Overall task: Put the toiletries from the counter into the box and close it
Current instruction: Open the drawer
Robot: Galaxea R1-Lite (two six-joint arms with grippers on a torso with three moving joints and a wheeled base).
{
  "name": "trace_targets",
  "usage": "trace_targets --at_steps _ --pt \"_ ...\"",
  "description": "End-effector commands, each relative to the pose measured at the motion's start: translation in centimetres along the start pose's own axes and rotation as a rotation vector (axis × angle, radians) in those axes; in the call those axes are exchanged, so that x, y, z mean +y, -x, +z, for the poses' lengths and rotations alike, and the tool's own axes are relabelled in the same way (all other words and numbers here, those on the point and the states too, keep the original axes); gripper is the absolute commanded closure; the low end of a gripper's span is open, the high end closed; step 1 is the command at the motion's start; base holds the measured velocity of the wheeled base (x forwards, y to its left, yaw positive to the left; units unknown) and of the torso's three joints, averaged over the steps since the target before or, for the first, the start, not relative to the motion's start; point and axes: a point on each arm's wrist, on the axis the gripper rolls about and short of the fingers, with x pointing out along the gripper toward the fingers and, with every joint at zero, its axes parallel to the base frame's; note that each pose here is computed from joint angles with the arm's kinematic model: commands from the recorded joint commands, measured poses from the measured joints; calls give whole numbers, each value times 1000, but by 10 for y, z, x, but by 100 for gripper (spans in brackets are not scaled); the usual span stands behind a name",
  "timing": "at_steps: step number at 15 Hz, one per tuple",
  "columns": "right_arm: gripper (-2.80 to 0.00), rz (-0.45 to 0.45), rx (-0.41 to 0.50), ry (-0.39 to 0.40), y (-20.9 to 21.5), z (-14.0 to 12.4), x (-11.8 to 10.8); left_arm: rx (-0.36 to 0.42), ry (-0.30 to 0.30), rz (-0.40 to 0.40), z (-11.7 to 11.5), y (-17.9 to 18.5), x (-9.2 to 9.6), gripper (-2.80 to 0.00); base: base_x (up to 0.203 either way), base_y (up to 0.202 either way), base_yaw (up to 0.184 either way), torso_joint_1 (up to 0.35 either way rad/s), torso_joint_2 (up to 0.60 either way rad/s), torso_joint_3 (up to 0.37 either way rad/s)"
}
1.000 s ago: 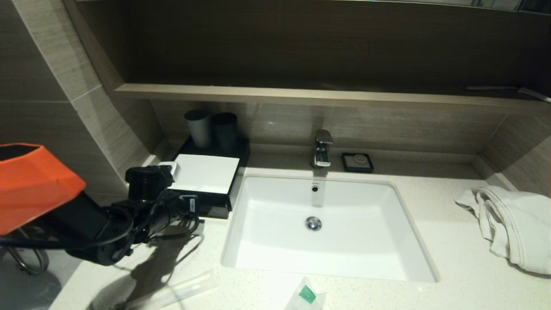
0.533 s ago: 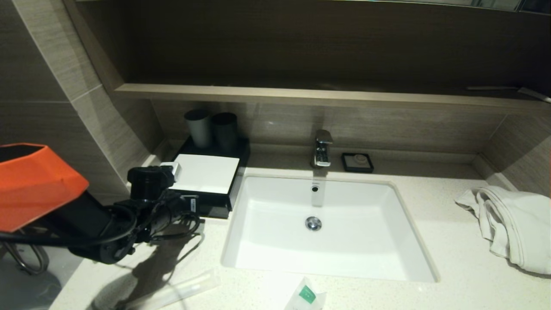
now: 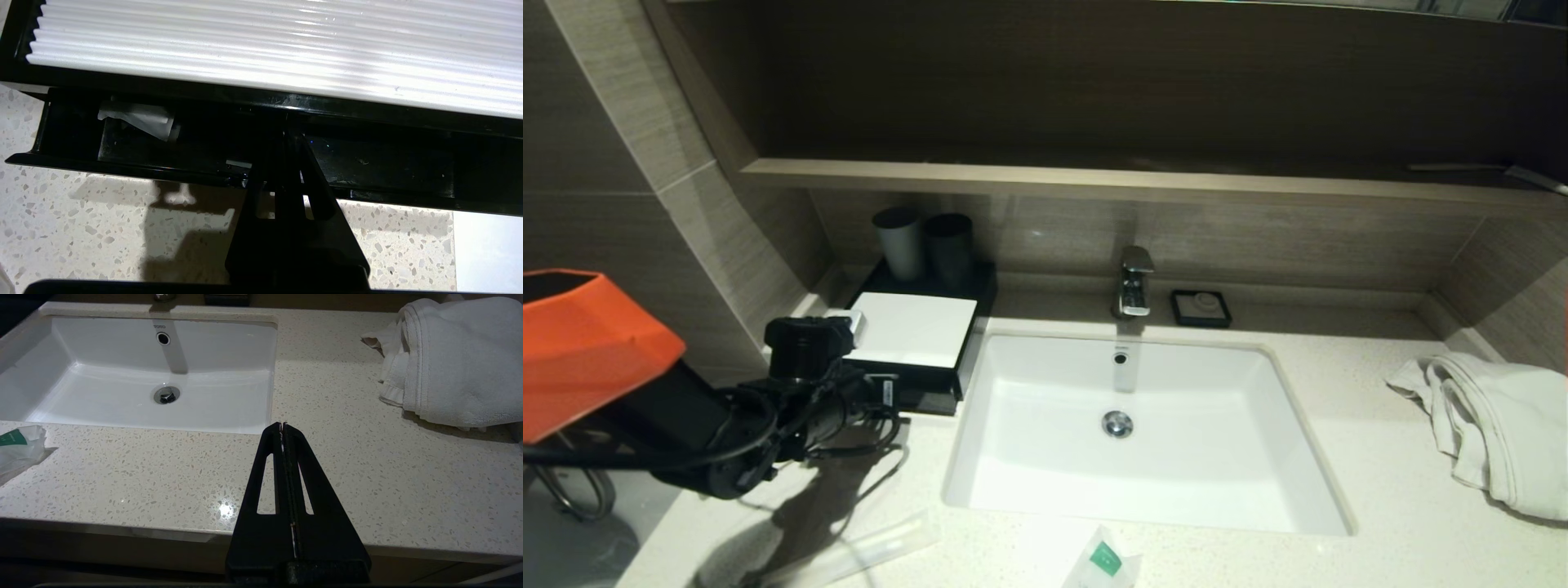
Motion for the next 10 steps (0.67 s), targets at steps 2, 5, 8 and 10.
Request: trace_targets --at_steps 2,5,8,10 --pt "0 1 0 0 0 0 0 -1 1 1 1 1 0 0 0 0 0 0 0 0" --pt "0 1 0 0 0 0 0 5 0 1 -1 2 0 0 0 0 0 0 0 0" --pt "0 1 0 0 0 0 0 7 -1 2 -1 4 1 0 0 0 0 0 0 0" --pt "0 1 0 0 0 0 0 20 -3 3 -2 6 1 0 0 0 0 0 0 0"
